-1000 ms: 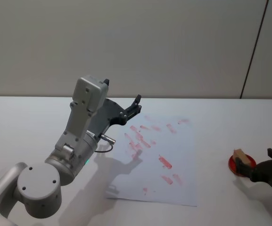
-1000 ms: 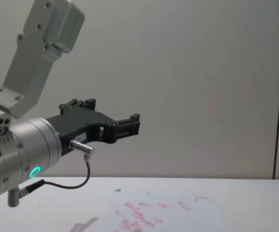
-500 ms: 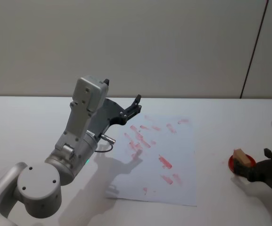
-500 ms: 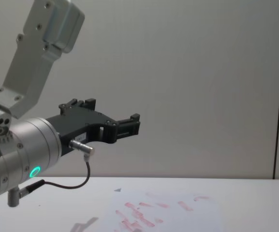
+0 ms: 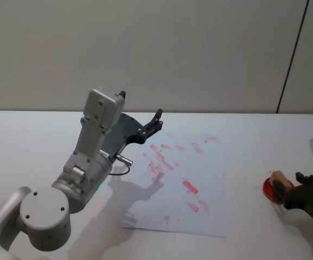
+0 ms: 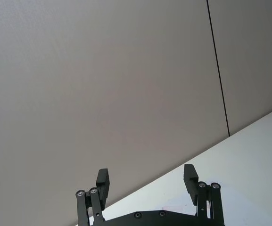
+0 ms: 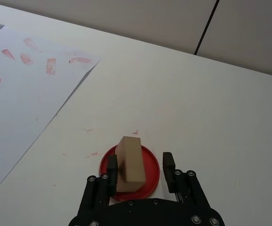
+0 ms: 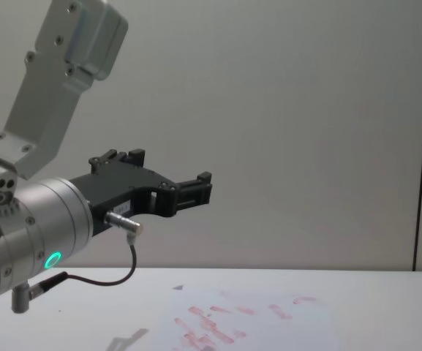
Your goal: Use the one hand to pick up the stamp and affix it onto the A4 paper.
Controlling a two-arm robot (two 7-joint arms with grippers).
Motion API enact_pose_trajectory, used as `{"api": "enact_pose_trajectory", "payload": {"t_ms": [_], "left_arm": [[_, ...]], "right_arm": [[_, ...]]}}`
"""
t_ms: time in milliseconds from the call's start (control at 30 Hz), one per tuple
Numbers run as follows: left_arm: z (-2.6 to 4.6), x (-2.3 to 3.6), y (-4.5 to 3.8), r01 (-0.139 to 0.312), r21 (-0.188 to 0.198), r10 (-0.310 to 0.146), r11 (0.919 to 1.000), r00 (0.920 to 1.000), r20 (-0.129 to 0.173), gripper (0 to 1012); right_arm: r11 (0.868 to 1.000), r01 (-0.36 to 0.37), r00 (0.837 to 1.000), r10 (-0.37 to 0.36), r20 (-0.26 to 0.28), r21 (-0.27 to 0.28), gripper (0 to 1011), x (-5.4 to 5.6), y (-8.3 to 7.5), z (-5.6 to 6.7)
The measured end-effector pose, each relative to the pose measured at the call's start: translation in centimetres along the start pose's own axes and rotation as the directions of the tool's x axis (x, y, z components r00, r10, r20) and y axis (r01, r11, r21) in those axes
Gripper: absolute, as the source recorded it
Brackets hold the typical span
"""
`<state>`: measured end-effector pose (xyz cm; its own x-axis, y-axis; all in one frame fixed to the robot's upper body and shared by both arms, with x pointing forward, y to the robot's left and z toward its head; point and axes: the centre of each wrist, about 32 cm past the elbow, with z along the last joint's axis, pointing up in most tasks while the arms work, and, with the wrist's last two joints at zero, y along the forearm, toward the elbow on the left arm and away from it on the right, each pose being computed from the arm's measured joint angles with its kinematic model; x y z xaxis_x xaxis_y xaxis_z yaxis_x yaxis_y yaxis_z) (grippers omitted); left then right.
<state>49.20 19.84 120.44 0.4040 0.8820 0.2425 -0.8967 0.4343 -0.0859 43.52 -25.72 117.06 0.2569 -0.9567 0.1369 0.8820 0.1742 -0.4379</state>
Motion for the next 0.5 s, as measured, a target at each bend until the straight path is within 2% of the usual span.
{"api": "enact_pose_trajectory", "payload": {"t_ms": [367, 500], "left_arm": [[0.00, 0.00, 0.00, 0.000, 0.000, 0.000, 1.0000, 1.0000, 0.000, 1003], [0.00, 0.00, 0.00, 0.000, 0.000, 0.000, 1.0000, 1.0000, 0.000, 1003]], "right_arm": [[1.000, -0.001, 1.000, 0.001, 0.003, -0.001, 284, 0.02, 0.10, -0.01], [1.000, -0.001, 1.000, 0.001, 0.003, -0.002, 254, 0.02, 0.12, -0.02]]}}
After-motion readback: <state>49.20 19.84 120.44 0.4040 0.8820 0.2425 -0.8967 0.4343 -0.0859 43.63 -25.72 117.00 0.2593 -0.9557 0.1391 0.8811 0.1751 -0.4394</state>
